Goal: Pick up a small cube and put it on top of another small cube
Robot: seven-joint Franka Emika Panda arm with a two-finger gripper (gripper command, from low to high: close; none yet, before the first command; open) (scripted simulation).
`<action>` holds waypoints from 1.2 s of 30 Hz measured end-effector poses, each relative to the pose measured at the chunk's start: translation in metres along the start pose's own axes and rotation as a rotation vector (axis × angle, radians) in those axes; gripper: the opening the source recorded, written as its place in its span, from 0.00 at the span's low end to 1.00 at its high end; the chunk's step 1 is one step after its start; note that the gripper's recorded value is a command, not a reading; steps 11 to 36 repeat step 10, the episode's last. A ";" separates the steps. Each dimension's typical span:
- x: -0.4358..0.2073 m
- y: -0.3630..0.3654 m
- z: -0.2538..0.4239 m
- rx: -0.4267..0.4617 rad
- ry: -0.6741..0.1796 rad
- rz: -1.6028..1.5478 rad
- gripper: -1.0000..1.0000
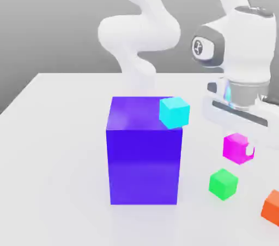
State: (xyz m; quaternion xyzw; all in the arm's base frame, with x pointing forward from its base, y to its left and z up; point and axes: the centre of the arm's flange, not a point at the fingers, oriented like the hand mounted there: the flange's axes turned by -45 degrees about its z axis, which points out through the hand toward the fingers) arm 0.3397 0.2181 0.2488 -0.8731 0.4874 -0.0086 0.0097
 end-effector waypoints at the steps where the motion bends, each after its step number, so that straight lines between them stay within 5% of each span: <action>1: -0.001 0.002 0.009 -0.011 -0.002 0.005 0.00; 6: -0.002 0.006 0.059 -0.022 -0.003 0.010 0.00; 7: -0.003 0.007 0.067 -0.023 -0.004 0.009 1.00; 36: -0.003 0.007 0.067 -0.023 -0.004 0.009 1.00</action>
